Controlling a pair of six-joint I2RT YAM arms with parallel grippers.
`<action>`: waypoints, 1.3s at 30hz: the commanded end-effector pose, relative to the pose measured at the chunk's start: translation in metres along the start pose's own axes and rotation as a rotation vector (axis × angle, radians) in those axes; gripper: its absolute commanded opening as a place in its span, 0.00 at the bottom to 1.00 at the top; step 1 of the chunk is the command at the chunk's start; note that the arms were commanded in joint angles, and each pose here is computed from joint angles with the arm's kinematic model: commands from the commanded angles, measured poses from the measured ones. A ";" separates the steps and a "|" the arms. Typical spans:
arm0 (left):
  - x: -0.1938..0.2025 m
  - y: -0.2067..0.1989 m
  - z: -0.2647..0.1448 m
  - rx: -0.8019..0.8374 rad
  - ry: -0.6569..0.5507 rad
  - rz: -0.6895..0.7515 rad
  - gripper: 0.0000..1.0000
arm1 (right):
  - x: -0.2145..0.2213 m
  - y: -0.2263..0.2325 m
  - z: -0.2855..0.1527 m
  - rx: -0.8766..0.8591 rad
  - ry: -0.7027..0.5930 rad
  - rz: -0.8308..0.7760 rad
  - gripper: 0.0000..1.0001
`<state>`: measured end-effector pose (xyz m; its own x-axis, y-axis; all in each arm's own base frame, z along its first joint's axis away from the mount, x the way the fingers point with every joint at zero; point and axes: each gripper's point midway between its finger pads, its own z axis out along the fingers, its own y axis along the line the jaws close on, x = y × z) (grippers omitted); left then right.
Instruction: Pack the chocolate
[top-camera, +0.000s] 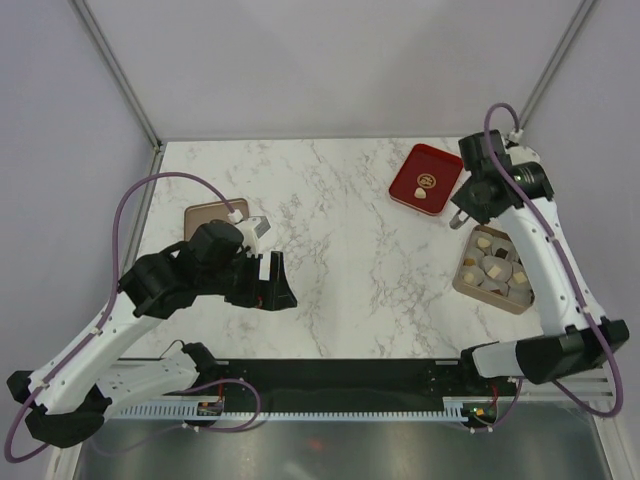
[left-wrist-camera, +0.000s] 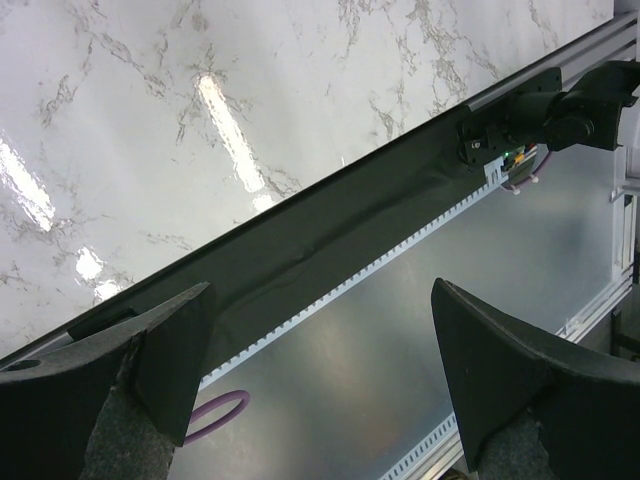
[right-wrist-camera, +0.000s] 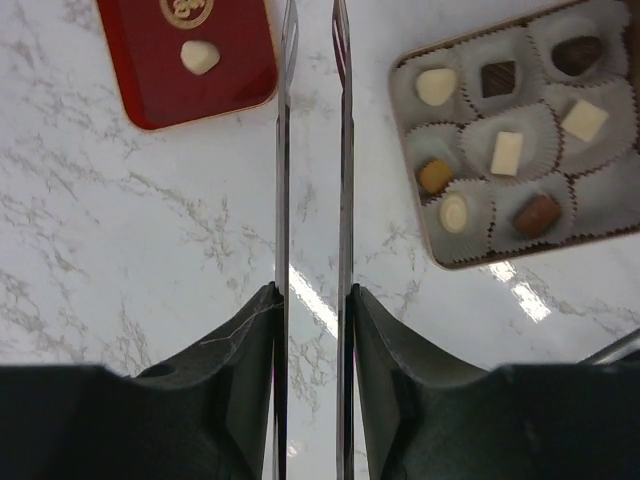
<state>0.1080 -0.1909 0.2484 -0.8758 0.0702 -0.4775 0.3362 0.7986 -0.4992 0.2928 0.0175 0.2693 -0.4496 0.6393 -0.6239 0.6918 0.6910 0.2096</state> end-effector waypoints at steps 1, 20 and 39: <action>-0.011 -0.004 -0.006 0.005 -0.043 0.045 0.96 | -0.003 0.045 0.008 -0.147 0.051 -0.232 0.42; -0.010 0.004 0.007 -0.027 -0.036 0.051 0.96 | 0.035 0.092 0.076 -0.285 0.125 -0.737 0.52; -0.005 0.011 0.020 -0.047 -0.007 0.062 0.96 | 0.023 0.105 0.120 -0.236 0.095 -0.884 0.53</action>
<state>0.1178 -0.1914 0.2303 -0.8758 0.0941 -0.4735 0.3322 0.8290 -0.4498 0.4014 0.0709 0.1642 -0.8616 -0.1285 -0.4910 -0.0677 0.9879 -0.1396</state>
